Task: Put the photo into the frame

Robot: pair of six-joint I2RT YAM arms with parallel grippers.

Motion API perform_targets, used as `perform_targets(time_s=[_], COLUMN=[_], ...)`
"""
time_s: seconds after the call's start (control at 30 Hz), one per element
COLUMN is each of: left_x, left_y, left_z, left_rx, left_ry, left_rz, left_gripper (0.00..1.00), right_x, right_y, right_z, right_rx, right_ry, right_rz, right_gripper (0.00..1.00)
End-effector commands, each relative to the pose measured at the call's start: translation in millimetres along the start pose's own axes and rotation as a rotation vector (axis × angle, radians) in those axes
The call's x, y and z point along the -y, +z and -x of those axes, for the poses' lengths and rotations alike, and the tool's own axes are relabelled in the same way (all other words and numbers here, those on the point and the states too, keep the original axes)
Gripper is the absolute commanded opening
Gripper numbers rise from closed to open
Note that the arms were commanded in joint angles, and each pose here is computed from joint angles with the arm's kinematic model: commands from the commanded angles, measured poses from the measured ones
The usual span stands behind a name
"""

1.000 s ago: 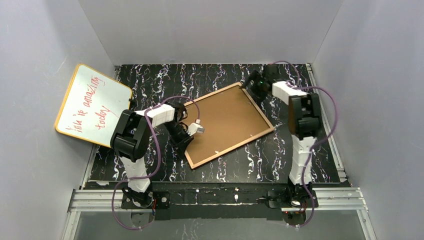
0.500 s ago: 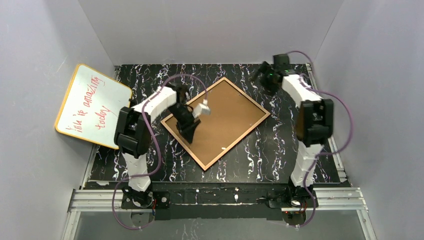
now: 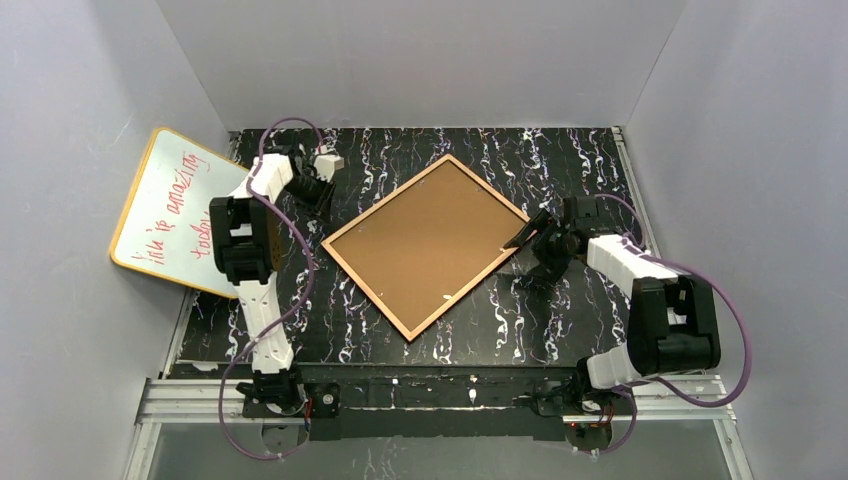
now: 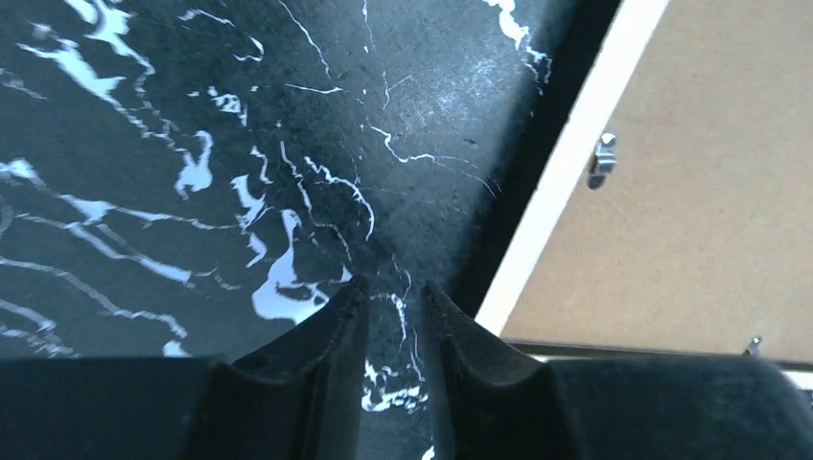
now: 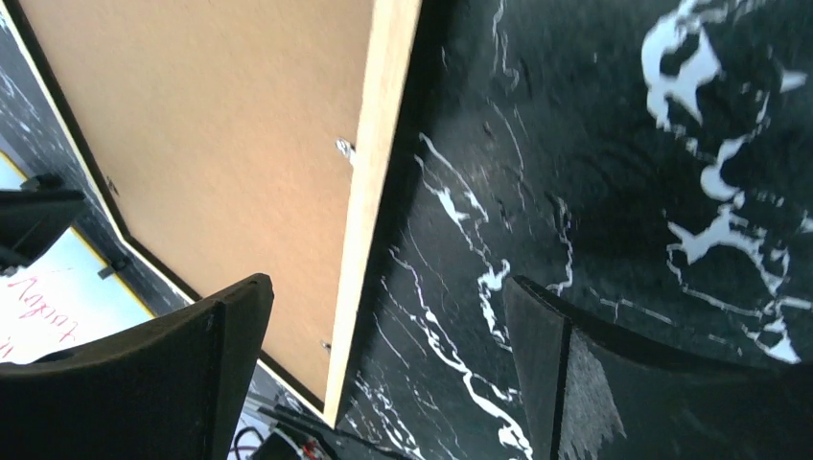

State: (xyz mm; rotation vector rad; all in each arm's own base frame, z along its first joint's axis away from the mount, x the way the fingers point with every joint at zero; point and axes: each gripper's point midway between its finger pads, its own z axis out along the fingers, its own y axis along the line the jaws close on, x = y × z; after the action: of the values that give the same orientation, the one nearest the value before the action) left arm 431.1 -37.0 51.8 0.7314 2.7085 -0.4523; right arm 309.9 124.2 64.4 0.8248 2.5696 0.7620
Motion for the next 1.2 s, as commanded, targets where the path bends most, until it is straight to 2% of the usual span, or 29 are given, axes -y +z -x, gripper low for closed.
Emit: perform_targets(time_s=[0.0, 0.17, 0.47, 0.6, 0.83, 0.97, 1.03, 1.17], left_x=[3.4, 16.9, 71.8, 92.5, 154.9, 181.6, 178.8, 161.3], left_y=[18.4, 38.1, 26.0, 27.4, 24.7, 19.2, 14.3, 0.8], left_z=[-2.2, -30.1, -82.2, -103.4, -135.4, -142.0, -137.7, -111.8], left_rx=[-0.010, -0.081, -0.151, -0.199, -0.279, -0.281, -0.274, -0.205], left_ry=[-0.028, -0.038, 0.032, 0.051, 0.133, 0.159, 0.160, 0.122], left_rz=[0.028, -0.057, -0.221, -0.270, -0.381, -0.424, -0.410, -0.410], left_gripper=[0.23, 0.21, 0.20, 0.20, 0.21, 0.22, 0.22, 0.22], right_x=[-19.7, -17.5, -5.0, -6.4, -23.2, -27.5, -25.4, -39.0], right_y=[-9.8, 4.1, 42.1, 49.6, 58.4, 55.4, 46.6, 14.7], right_z=[-6.0, -11.5, 0.0, 15.7, 63.1, 91.1, 100.2, 106.8], right_rx=[0.011, -0.023, -0.039, -0.004, 0.050, 0.083, 0.115, 0.212], right_ry=[-0.005, 0.010, 0.004, 0.001, 0.014, 0.016, 0.017, -0.001], right_rz=[0.124, 0.135, 0.082, 0.076, 0.095, 0.053, 0.006, 0.027], right_gripper=[0.99, 0.99, 0.99, 0.99, 0.99, 0.99, 0.99, 0.99])
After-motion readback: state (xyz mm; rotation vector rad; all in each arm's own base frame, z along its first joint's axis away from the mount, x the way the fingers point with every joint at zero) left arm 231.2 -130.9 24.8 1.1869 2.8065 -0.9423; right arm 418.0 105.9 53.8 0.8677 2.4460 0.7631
